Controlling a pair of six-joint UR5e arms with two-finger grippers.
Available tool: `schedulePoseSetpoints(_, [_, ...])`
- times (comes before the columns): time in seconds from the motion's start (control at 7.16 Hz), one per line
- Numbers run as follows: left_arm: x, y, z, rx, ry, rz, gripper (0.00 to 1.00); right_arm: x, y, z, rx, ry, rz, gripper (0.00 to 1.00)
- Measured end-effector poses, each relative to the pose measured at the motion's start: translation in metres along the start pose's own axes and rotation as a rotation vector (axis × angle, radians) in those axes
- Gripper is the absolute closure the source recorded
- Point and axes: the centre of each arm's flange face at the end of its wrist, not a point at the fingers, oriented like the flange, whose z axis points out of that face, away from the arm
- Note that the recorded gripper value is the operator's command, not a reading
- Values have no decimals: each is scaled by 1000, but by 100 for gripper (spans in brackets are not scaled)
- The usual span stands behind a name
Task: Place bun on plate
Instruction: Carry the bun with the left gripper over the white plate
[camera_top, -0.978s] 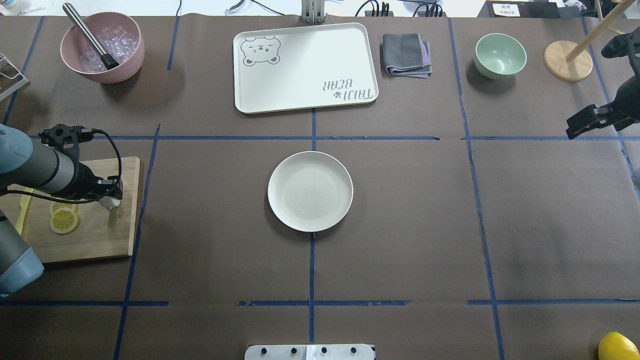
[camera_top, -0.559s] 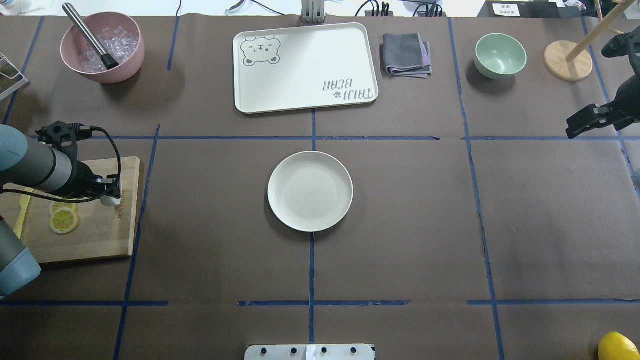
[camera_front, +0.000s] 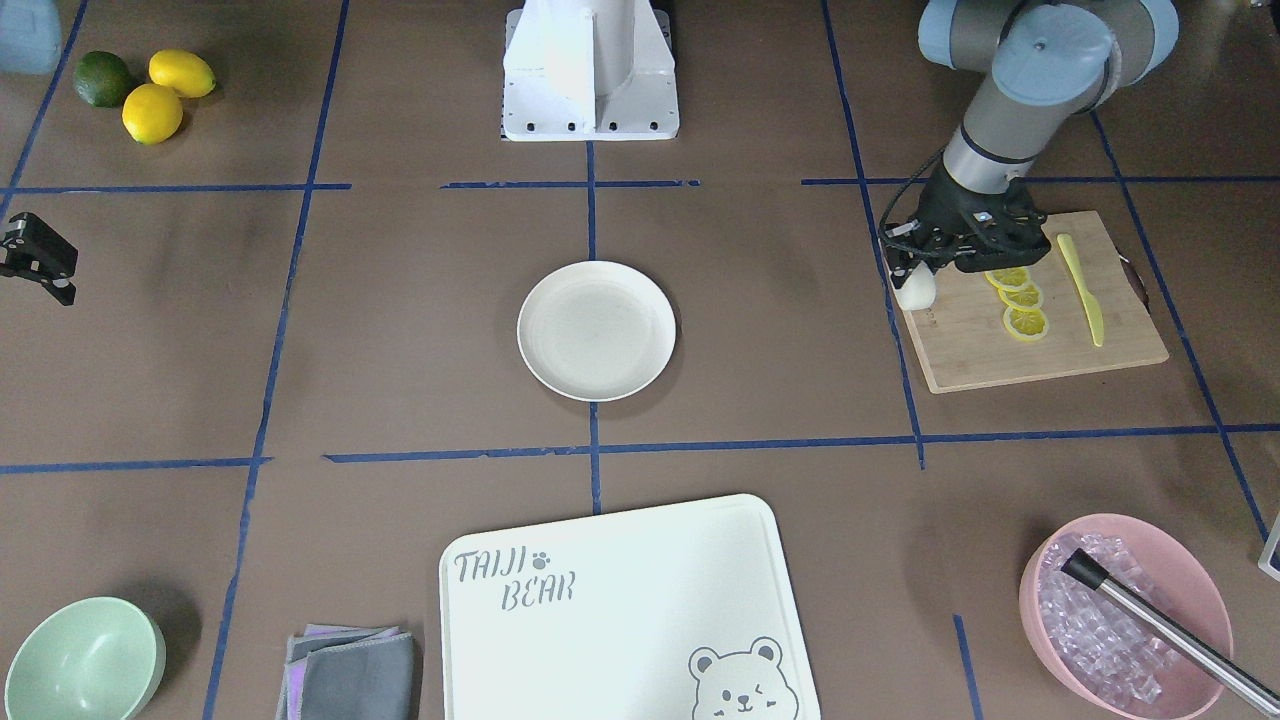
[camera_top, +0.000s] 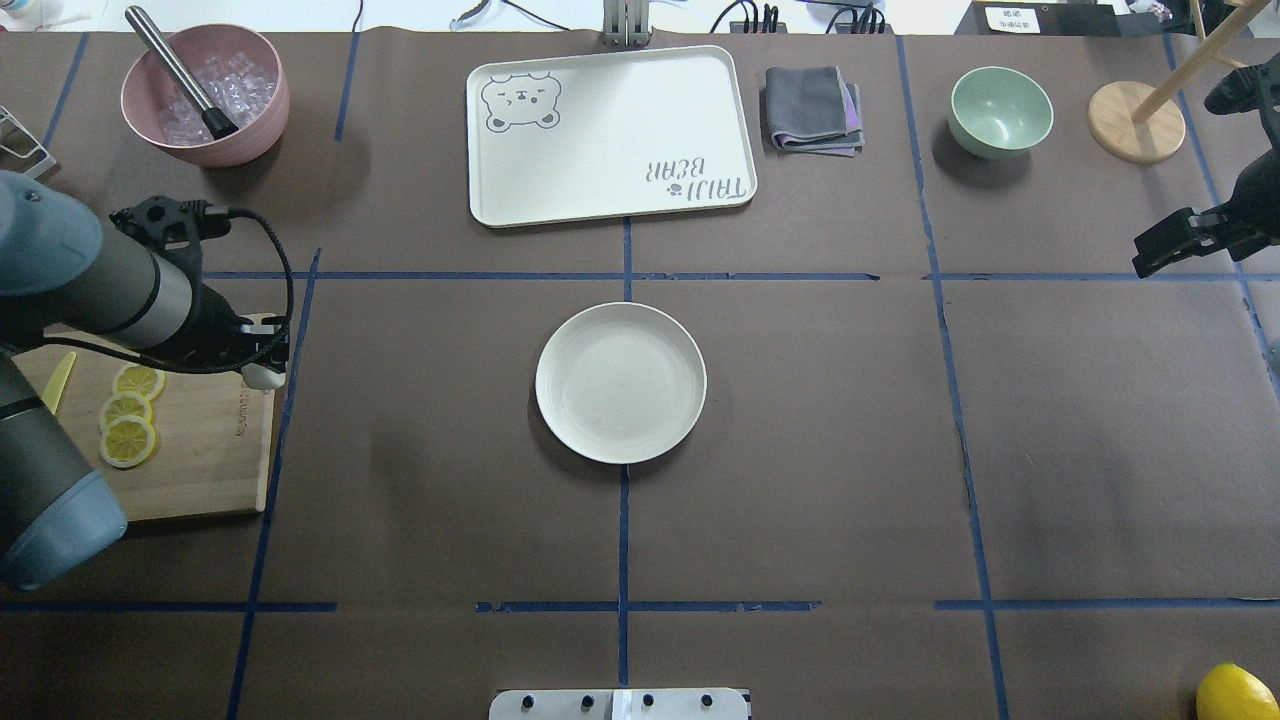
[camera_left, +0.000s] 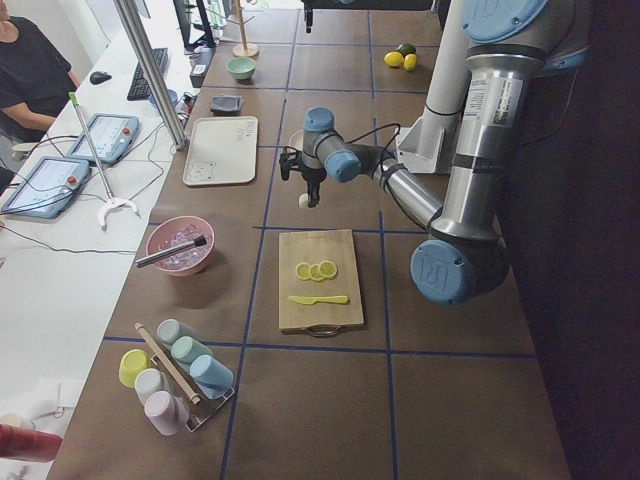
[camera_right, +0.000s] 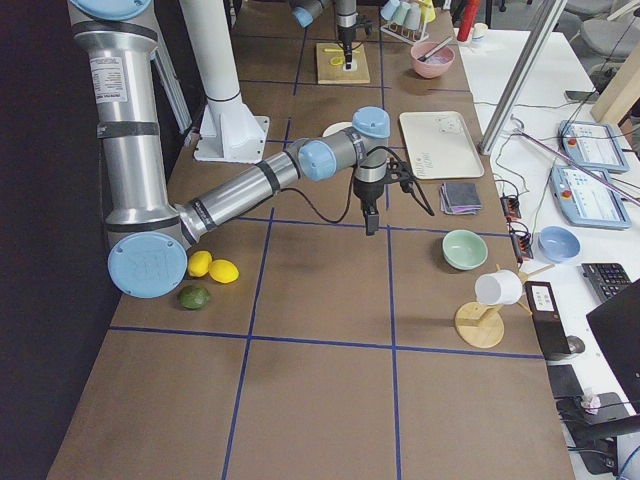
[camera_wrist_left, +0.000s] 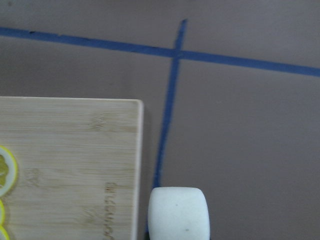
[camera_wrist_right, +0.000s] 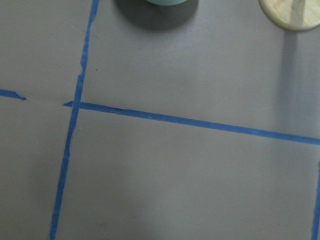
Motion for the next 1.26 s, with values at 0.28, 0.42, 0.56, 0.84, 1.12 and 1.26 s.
schedulePoseSetpoints(0.28, [112, 34, -16, -28, -9, -21, 63, 31, 14, 6, -1, -33, 6, 0])
schedulePoseSetpoints(0.42, [162, 49, -12, -31, -3, -32, 63, 63, 26, 18, 17, -50, 12, 0])
schedulePoseSetpoints(0.56, [204, 55, -3, -27, -5, -37, 63, 102, 37, 31, 36, -66, 20, 0])
schedulePoseSetpoints(0.84, [270, 51, 20, -8, -8, -31, 63, 182, 55, 45, 54, -115, 13, 0])
schedulePoseSetpoints(1.12, [311, 41, 43, 0, 28, -15, 63, 217, 63, 41, 70, -131, 20, 0])
schedulePoseSetpoints(1.26, [324, 39, 56, -1, 37, -7, 63, 221, 64, 41, 72, -133, 22, 0])
